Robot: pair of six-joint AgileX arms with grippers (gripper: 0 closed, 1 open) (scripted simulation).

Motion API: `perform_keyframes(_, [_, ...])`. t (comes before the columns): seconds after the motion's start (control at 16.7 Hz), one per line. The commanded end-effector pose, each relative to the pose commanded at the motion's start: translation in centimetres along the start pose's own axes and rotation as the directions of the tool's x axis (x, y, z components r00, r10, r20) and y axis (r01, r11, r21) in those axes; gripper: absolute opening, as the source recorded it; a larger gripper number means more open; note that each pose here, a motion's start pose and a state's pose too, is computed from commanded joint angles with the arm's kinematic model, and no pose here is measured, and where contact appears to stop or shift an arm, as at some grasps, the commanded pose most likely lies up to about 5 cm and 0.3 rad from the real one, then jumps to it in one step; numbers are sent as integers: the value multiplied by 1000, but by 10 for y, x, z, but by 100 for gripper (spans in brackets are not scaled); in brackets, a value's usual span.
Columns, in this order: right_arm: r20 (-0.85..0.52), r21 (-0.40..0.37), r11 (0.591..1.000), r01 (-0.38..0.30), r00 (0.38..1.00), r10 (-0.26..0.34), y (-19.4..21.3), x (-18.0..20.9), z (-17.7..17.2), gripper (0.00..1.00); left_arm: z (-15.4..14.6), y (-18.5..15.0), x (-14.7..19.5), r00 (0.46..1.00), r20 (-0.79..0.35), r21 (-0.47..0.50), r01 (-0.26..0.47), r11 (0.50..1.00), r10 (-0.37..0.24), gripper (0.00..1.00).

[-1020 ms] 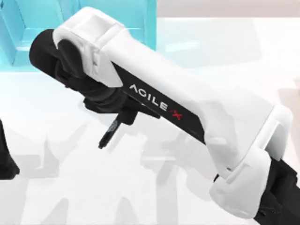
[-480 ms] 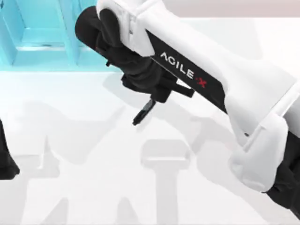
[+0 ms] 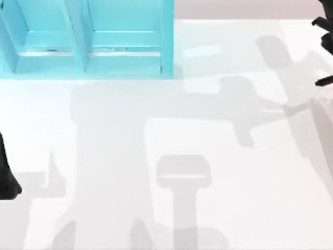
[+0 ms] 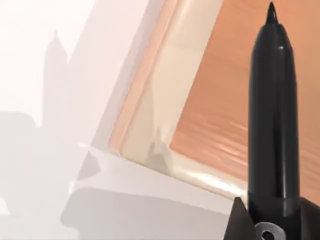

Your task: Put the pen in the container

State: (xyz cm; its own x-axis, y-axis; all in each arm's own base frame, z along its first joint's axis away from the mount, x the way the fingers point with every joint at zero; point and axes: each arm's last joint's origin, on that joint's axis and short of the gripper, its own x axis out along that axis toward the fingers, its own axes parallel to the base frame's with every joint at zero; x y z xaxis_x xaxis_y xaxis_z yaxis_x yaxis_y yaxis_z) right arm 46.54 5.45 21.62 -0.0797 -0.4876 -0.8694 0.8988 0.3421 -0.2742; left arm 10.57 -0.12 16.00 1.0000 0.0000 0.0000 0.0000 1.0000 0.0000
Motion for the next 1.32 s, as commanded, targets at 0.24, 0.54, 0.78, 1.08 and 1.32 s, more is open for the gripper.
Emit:
perform_keyframes(0.24, [-108, 160, 963, 215, 974, -200, -69, 68, 98, 0, 0, 0, 0, 1000, 0, 0, 0, 1000, 0, 100])
perform_keyframes(0.54, [-180, 202, 922, 332, 937, -298, -115, 100, 130, 0, 0, 0, 0, 1000, 0, 0, 0, 1000, 0, 100])
perform_keyframes(0.78, [-181, 200, 922, 332, 937, -298, -113, 101, 130, 0, 0, 0, 0, 1000, 0, 0, 0, 1000, 0, 100])
perform_keyframes(1.08, [-180, 200, 923, 330, 938, -296, -114, 111, 121, 0, 0, 0, 0, 1000, 0, 0, 0, 1000, 0, 100])
perform_keyframes(1.32, [-183, 196, 922, 333, 937, -299, -115, 123, 109, 0, 0, 0, 0, 1000, 0, 0, 0, 1000, 0, 100])
